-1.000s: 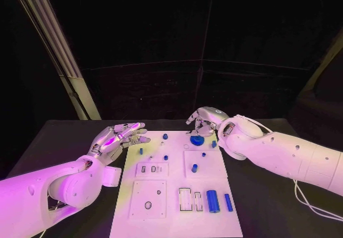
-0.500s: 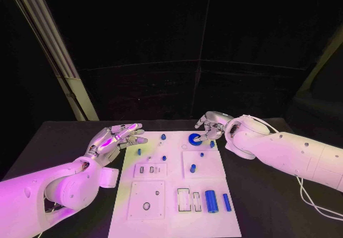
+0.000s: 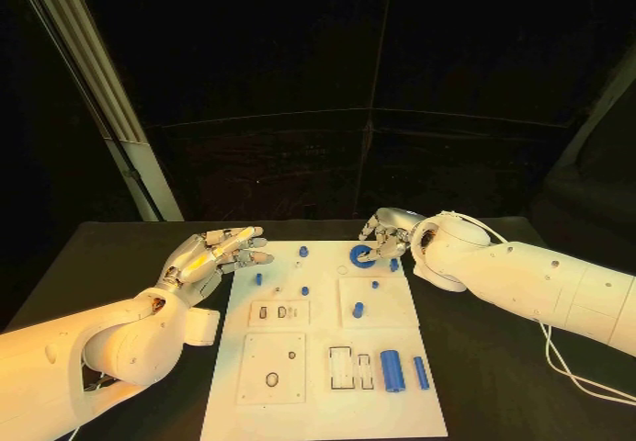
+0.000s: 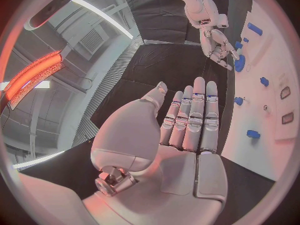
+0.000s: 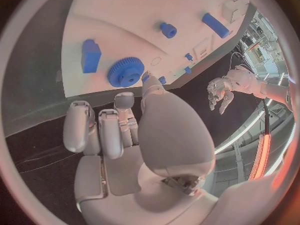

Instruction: Assemble the parts on the task board

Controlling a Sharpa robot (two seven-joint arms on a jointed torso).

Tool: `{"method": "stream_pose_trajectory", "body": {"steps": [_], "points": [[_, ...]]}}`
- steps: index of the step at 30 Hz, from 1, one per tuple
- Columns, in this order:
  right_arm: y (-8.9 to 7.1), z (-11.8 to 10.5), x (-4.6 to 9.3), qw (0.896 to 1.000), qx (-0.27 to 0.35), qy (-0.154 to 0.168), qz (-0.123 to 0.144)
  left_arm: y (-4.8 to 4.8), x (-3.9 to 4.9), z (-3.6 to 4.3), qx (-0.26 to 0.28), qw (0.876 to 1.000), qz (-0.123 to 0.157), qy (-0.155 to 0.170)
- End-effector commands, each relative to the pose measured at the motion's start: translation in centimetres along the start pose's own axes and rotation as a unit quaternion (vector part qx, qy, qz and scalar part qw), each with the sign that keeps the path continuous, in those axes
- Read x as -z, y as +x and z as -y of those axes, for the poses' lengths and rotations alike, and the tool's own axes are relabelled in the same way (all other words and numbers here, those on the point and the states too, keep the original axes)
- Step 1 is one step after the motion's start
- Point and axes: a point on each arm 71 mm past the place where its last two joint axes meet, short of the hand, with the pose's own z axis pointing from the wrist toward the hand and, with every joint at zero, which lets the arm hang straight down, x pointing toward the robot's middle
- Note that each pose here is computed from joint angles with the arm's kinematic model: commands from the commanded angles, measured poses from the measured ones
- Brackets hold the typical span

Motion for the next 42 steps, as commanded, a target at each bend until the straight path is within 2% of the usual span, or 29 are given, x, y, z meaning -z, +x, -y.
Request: {"method": "stream_pose_trajectory", "body": {"steps": [1,10,26,34,38,42], "points": [[0.0,-0.01,-0.06,1.0,0.012,0.0,-0.007,0.14,-0.07,0.09,0.004,1.0,-0.008,0.002],[0.22,-0.3,-0.05,1.0,0.023,-0.008,-0.017,0.05,-0.09,0.09,0.003,1.0,-0.007,0.002],[0.24,-0.03,0.02,0.999,0.03,-0.002,-0.021,-0.03,-0.07,0.1,0.003,1.0,-0.006,0.002],[0.45,-0.5,-0.15,0.999,0.038,-0.01,-0.024,-0.07,-0.07,0.11,0.003,1.0,-0.006,0.002],[0.5,-0.78,-0.25,0.999,0.045,-0.015,-0.02,-0.11,-0.07,0.11,0.003,1.0,-0.006,0.002],[0.36,-1.0,-0.29,0.998,0.064,-0.02,-0.002,-0.12,-0.07,0.11,0.003,1.0,-0.006,0.001]]}}
